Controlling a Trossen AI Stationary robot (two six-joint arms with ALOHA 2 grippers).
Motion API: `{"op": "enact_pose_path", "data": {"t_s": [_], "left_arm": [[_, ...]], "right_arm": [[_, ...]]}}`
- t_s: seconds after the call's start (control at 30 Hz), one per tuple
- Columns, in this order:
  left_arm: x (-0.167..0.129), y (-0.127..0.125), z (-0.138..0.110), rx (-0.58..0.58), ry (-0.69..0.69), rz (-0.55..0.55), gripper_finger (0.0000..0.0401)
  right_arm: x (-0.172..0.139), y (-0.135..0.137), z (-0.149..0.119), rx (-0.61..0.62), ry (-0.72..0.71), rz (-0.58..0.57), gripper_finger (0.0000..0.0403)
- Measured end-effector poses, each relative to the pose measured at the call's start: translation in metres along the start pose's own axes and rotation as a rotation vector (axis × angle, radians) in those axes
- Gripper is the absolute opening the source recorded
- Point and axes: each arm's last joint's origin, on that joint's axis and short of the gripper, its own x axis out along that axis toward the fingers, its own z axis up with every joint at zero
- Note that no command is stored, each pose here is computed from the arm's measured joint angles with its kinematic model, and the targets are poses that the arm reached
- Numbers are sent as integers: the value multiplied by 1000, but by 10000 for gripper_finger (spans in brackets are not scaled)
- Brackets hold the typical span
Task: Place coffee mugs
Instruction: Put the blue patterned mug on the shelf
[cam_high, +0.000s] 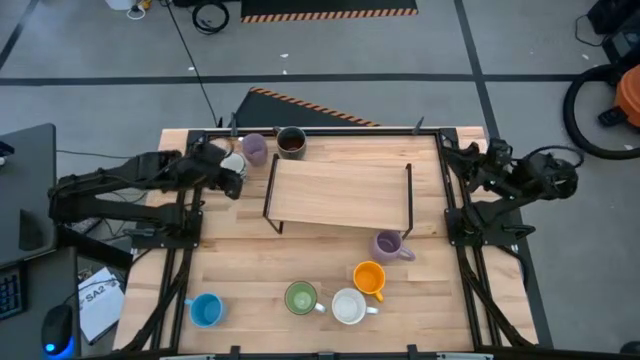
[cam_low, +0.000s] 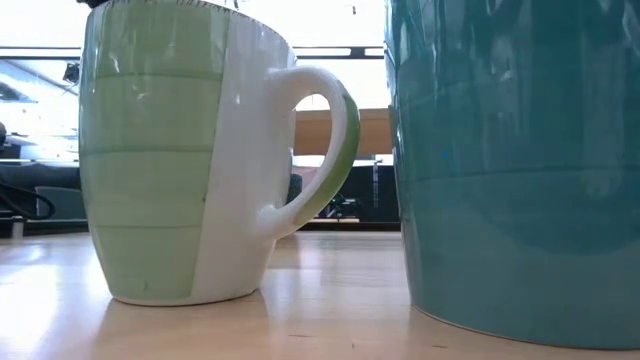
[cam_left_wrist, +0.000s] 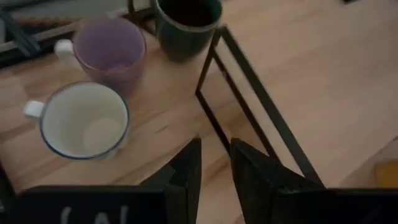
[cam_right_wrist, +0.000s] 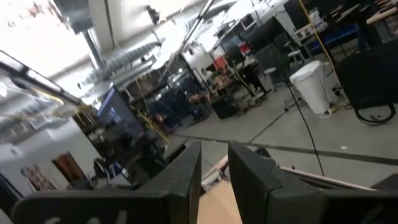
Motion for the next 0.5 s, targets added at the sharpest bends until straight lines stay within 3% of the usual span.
{"op": "enact_pose_path", "data": {"t_s": [0.33, 0.5], "left_arm": [[50, 23, 29, -3, 249, 36, 92], [76, 30, 32, 76, 360, 94, 103]], "right_arm": [[20, 29, 13, -84, 69, 30, 86], [30, 45, 25, -137, 126, 35, 86]]}}
